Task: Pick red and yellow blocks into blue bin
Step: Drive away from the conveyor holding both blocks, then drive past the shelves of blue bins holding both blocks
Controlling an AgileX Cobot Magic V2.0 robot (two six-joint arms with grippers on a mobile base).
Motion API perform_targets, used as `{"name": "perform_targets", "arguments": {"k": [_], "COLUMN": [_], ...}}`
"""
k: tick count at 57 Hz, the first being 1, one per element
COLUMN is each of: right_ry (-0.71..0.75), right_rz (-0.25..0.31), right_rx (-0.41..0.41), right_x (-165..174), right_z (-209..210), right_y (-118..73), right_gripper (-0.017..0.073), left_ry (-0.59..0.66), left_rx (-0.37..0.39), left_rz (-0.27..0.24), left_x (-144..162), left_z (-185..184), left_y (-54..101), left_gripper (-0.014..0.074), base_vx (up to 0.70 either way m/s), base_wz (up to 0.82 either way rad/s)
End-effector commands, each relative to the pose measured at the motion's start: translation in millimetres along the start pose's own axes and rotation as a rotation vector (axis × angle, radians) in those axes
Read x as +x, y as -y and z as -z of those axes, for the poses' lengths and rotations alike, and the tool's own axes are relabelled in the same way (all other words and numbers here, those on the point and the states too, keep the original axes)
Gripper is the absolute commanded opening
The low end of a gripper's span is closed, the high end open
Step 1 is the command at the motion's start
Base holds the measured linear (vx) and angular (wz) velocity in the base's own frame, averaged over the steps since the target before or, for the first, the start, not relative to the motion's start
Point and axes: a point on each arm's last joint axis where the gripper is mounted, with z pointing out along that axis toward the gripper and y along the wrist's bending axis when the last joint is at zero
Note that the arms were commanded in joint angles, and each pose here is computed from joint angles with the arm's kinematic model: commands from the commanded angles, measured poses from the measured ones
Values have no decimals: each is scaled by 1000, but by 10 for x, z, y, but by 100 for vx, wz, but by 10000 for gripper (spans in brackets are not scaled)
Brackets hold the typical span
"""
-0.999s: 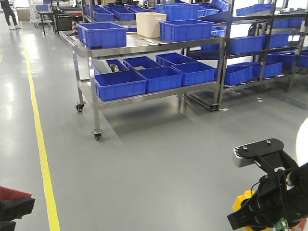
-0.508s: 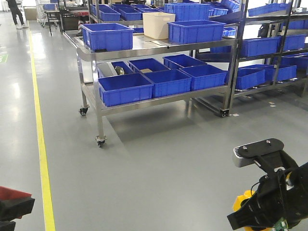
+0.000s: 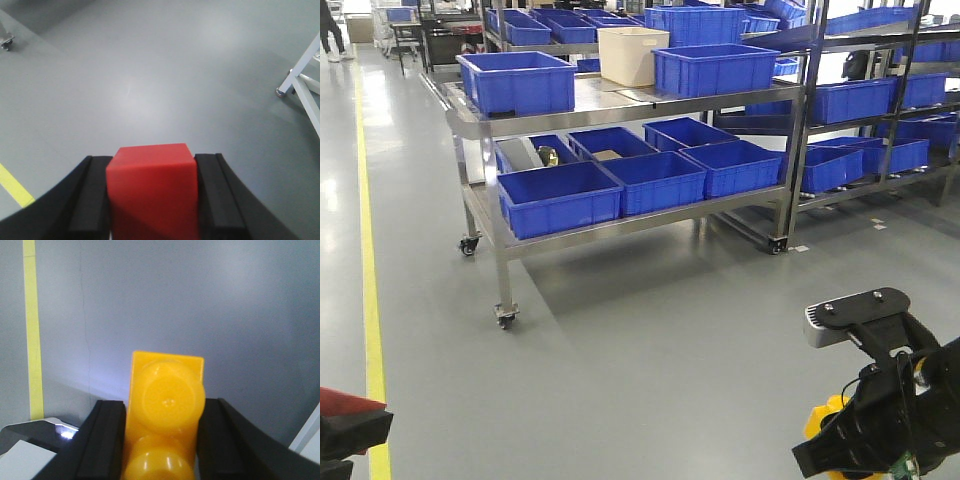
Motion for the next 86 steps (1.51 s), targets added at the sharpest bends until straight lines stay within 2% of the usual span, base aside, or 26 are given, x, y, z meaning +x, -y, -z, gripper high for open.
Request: {"name": "perform_targets", "arguments": {"k": [1, 86], "right_ry": [100, 96], "right_rz": [14, 14], "right_rx": [12, 11], "right_x": [-83, -80], "right_z": [155, 155], "right_y": [6, 6], "right_gripper": [244, 244], "left_ry": [106, 105], "left_rx": [-6, -6], "left_rz": [9, 9], "left_x": [-129, -129], "left_z": [94, 88], "left_y": [12, 11], "left_gripper": [335, 335], "base_vx": [36, 40], "base_wz": [-10, -10]}}
